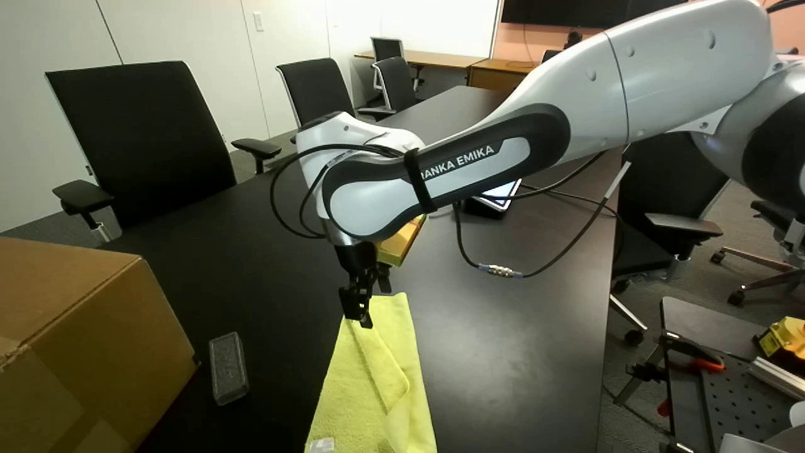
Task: Fold the towel on the table in half.
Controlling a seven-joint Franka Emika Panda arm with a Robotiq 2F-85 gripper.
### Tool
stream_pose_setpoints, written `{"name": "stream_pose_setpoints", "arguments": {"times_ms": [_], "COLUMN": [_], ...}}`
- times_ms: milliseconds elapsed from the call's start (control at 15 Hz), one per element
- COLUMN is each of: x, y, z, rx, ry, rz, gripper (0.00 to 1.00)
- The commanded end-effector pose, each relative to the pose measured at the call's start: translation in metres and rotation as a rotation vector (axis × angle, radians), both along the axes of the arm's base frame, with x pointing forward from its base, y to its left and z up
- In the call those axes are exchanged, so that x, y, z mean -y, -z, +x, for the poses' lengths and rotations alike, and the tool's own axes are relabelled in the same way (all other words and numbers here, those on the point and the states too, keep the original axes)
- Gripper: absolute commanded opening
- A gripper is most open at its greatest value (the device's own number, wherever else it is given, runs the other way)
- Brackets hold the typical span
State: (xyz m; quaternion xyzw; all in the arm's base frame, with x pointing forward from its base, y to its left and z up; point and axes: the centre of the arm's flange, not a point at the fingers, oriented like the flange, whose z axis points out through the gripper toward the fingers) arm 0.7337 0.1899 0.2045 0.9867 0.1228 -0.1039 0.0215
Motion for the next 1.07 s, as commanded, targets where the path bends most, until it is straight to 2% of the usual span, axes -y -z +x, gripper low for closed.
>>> {"name": "stream_pose_setpoints", "arguments": {"times_ms": [0, 467, 733, 1000], "x": [0.003, 0.000, -0.006, -0.019], "y": [-0.034, -0.038, -0.027, -0.011], "z": [-0.046, -0.099, -0.119, -0.127], "rx": [-0.018, -0.035, 0.022, 0.140], "ry": [-0.103, -0.179, -0.262, -0.401], "rz": [-0.036, -0.039, -0.007, 0.042], "gripper": [0.99, 1.00, 1.00, 1.00]}}
